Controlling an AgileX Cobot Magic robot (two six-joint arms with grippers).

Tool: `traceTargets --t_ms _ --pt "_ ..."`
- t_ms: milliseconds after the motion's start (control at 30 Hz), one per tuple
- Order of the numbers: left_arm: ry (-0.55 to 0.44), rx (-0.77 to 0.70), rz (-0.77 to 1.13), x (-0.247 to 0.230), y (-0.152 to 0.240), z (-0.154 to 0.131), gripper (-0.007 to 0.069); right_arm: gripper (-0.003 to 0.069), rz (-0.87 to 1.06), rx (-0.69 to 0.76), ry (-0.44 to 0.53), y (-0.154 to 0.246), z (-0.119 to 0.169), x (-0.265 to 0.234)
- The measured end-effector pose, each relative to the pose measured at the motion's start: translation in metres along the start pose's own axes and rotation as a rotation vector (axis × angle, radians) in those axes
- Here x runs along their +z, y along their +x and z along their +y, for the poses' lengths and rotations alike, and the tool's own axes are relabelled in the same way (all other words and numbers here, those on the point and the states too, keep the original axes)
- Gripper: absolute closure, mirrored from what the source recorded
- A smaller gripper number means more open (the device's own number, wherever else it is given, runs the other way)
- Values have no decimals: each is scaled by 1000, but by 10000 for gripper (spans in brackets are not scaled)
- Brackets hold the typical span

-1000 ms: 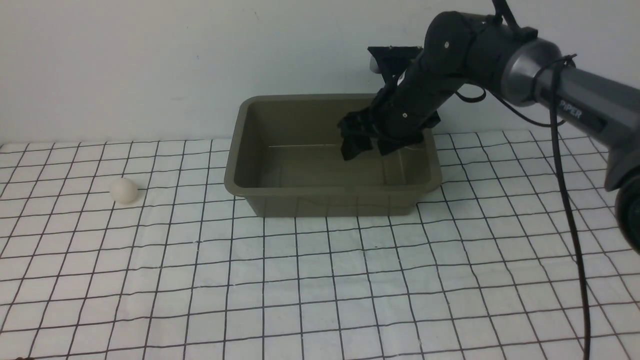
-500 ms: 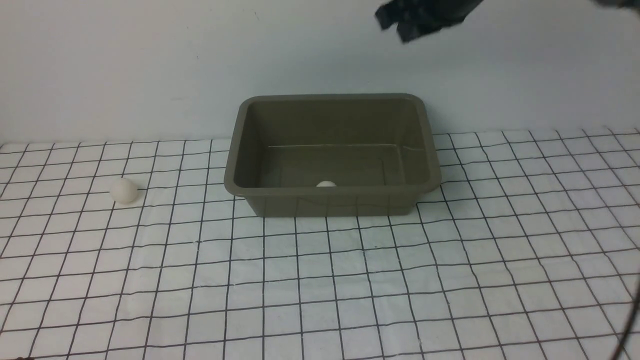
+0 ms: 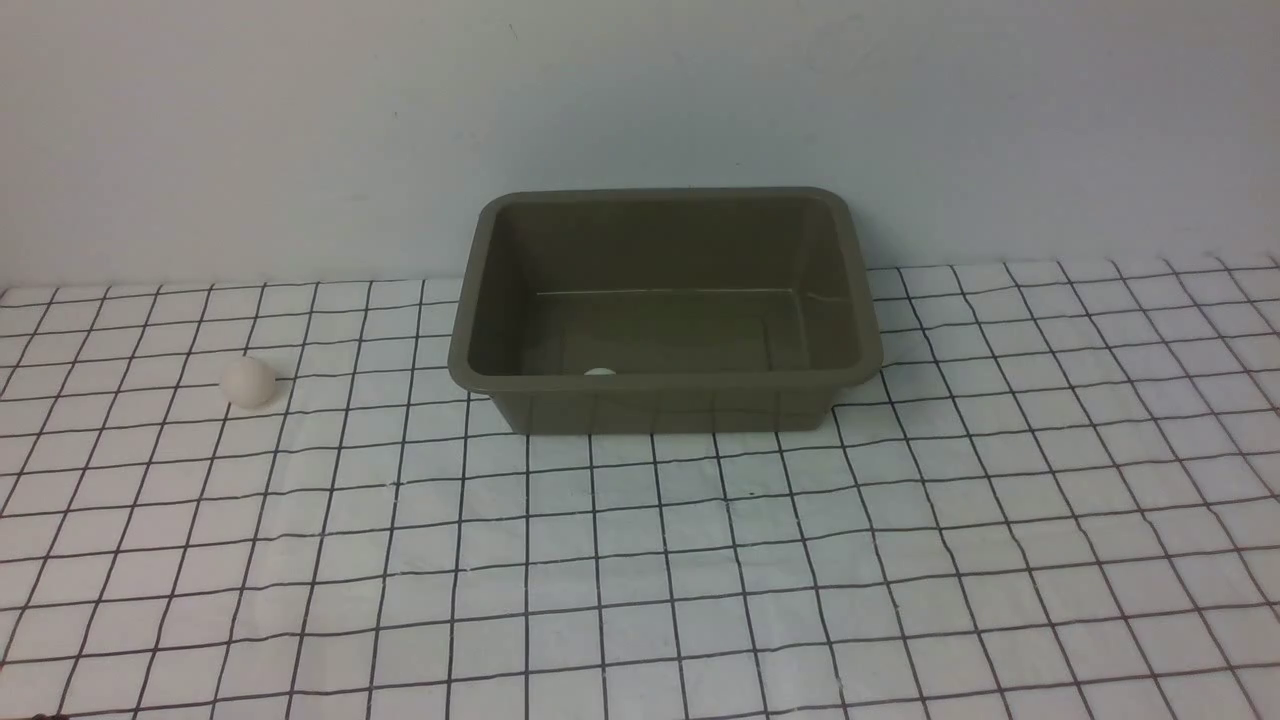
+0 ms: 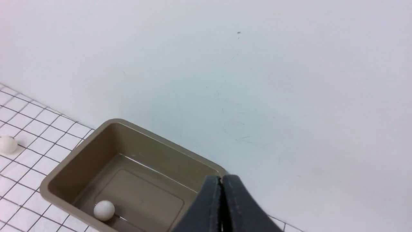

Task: Put the table tennis balls into the box on the white checkered tablecloth.
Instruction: 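Reach for and grasp a ping pong ball on the table beside the basket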

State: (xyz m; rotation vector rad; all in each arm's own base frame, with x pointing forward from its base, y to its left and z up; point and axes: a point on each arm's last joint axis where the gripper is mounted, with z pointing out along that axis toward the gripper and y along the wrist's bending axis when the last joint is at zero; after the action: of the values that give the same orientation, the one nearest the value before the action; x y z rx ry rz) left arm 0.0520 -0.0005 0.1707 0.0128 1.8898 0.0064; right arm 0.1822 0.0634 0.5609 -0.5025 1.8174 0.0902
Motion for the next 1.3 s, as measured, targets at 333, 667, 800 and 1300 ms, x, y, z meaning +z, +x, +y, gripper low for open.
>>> traceTargets --t_ms 333,667,800,1300 --pt "0 0 0 0 0 0 629 675 -228 8 138 213 36 -64" --pt "0 0 0 0 0 0 629 676 -181 153 179 305 49 -68" --pt "0 0 0 0 0 0 629 676 -220 150 179 302 49 -69" --pt "0 0 0 0 0 0 629 676 -243 151 176 300 49 -69"
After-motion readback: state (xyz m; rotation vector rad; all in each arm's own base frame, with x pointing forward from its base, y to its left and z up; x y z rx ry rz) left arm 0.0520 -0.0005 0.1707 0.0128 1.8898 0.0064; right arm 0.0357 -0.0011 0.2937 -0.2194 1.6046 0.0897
